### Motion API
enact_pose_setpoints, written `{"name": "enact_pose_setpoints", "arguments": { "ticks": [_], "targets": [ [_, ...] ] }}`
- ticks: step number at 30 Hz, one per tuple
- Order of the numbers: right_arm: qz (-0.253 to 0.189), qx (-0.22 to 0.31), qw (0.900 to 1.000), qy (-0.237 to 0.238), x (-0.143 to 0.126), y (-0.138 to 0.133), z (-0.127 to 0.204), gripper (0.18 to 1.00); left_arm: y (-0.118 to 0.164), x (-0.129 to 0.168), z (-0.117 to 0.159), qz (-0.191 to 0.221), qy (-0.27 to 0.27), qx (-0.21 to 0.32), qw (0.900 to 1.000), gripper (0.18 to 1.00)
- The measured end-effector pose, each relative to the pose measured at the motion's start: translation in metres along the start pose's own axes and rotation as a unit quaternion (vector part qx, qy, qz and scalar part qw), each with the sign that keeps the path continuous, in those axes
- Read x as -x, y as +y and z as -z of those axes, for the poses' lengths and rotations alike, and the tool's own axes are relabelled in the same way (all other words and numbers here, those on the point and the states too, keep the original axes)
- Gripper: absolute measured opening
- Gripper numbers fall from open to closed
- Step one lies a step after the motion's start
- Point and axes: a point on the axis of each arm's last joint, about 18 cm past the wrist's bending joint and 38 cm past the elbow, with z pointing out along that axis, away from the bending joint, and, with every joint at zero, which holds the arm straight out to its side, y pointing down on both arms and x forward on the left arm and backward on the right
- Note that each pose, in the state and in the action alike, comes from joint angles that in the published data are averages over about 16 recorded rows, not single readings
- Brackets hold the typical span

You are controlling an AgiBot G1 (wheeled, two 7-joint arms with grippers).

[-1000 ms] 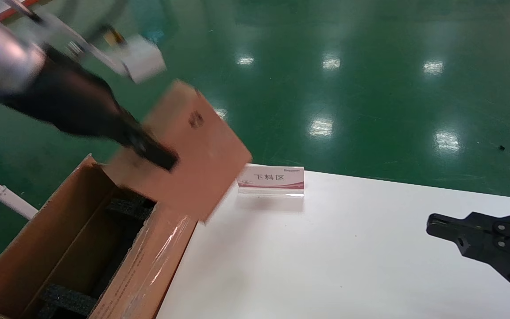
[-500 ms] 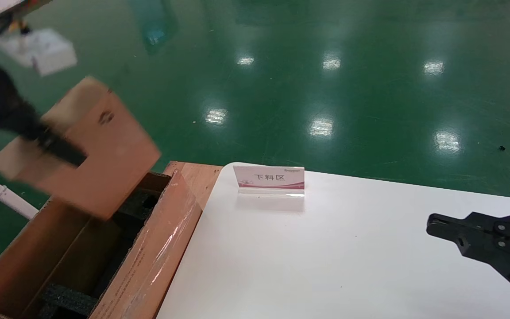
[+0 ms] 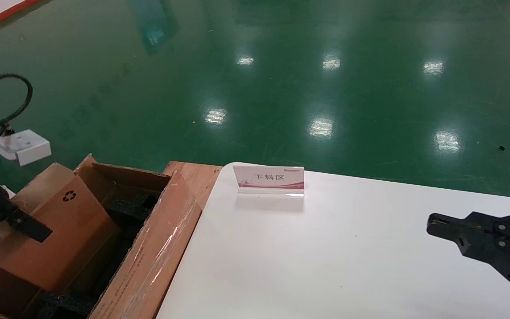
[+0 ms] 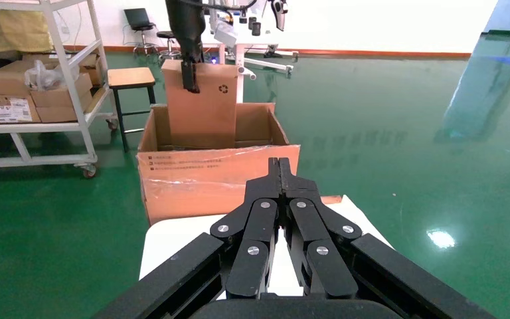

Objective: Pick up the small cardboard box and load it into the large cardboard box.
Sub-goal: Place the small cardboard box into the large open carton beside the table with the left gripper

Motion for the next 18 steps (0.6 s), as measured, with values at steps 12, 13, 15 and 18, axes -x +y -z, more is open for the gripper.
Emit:
{"name": "enact_pose_setpoints", "arguments": {
  "ticks": [12,13,15,18],
  "targets": [
    [0.0,0.0,1.0,0.0,0.0,0.0,0.0,0.23,0.008,0.012,-0.058,0.027,-0.005,0.007,0.9996,0.314],
    [0.0,0.0,1.0,0.0,0.0,0.0,0.0,0.236,0.008,0.013,-0.061,0.029,-0.006,0.008,0.9995,0.314],
    [0.0,0.0,1.0,0.0,0.0,0.0,0.0,0.259,0.008,0.015,-0.068,0.032,-0.009,0.008,0.9994,0.314],
    [0.0,0.0,1.0,0.0,0.0,0.0,0.0,0.292,0.007,0.019,-0.076,0.036,-0.015,0.009,0.9992,0.314]
  ]
}}
